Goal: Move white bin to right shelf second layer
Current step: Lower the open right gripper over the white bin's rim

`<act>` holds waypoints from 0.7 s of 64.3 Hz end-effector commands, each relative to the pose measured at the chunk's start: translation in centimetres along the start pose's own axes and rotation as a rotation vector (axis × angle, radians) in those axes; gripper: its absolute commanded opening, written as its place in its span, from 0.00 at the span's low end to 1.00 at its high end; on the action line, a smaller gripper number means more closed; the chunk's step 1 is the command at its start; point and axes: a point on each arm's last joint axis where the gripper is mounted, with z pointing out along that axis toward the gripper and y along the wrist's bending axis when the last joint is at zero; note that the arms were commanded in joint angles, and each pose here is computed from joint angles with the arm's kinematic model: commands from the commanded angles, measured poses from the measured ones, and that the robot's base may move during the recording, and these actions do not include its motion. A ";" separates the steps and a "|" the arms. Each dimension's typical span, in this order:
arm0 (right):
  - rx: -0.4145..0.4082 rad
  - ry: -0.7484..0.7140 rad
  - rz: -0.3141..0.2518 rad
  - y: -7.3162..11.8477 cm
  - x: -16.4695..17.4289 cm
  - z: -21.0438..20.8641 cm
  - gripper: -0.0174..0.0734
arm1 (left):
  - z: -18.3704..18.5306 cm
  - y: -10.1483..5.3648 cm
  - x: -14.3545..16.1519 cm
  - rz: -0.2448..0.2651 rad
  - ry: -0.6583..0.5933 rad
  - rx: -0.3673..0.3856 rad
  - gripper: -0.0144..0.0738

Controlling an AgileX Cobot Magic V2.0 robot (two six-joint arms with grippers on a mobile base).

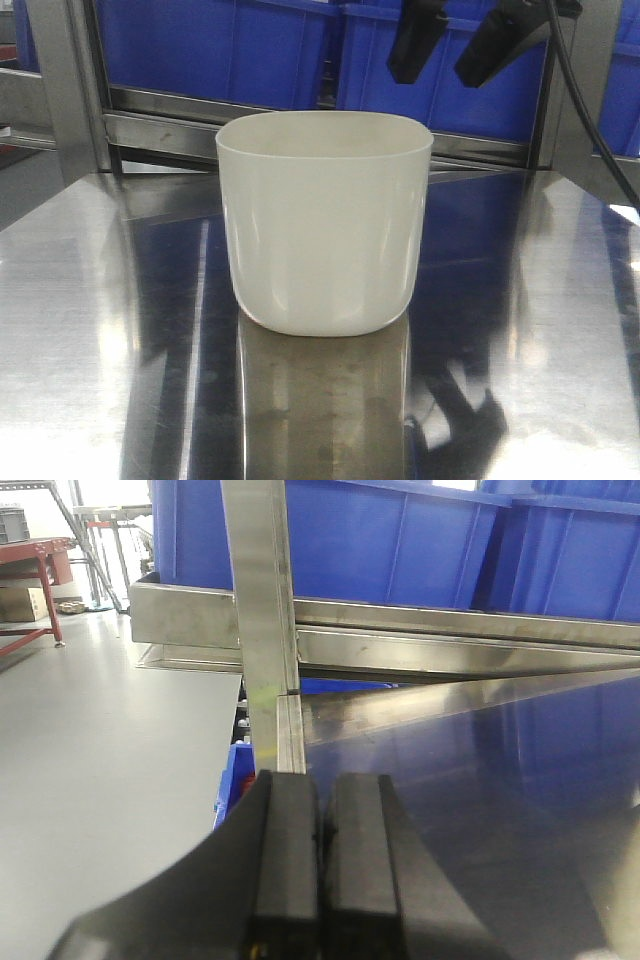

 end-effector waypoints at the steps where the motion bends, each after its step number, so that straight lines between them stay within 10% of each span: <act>1: -0.049 -0.104 0.016 0.7 -1.3 -2.2 0.70 | 0.0 0.0 0.4 -0.009 -0.061 -0.004 0.26; 45: -0.008 0.048 -0.020 1.0 -0.3 2.6 0.70 | 0.0 0.0 0.4 -0.009 -0.061 -0.004 0.26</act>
